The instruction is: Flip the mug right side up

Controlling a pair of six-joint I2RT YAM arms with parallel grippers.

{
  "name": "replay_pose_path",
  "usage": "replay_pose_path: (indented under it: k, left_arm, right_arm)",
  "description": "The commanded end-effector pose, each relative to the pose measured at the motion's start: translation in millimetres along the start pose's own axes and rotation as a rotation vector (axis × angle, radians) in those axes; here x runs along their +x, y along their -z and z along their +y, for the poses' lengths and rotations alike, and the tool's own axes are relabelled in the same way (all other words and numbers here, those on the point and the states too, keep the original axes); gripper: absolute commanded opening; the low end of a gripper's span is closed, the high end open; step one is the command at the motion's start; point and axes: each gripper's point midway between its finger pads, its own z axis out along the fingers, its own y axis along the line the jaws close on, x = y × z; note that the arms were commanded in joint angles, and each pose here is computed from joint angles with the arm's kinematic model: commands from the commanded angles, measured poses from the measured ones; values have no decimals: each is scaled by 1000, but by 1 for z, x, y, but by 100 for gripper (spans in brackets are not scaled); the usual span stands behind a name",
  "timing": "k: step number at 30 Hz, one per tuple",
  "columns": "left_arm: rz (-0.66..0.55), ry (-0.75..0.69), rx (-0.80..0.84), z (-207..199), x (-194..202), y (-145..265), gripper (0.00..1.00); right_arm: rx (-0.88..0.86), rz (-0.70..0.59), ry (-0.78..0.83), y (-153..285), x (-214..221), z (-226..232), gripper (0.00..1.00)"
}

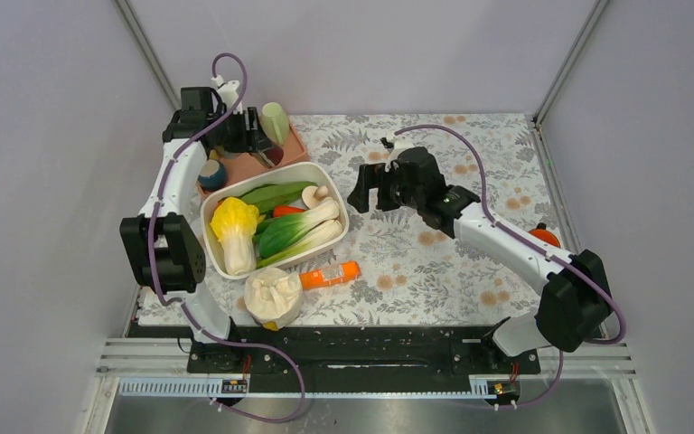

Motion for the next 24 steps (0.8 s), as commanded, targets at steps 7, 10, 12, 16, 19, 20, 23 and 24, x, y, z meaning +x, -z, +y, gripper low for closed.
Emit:
replay_pose_path:
  k: [7,10,12,16,19,20,23,24]
  left_arm:
    - [-90,37,321,-114,-14,35,0]
    - [-91,9,371,-139,-13,42,0]
    - [-91,7,407,-153,-15,47,0]
    - [-79,18,481,-175,-12,60,0]
    - [-72,22,517,-185,-13,64,0]
    - [-70,26,531,-188,-14,66,0]
    - [-61,39,560,-196,-15,70,0]
    - [-58,40,571,-200,-15,71,0]
  right_arm:
    - [-234,-311,-161,-3,-51,56,99]
    - [-304,-346,-175,-3,-60,70,99]
    - [-332,-345,-197,-6,-61,75,99]
    - [-382,-351,-253,-10,-63,82,98]
    - [-435,-358,-281,-10,-64,89,95]
    - [-454,-362,-280,-10,-65,92,93]
    - [-499,-370,-255,-9,-64,98,88]
    - [-510,-375,-249,-9,-64,99,88]
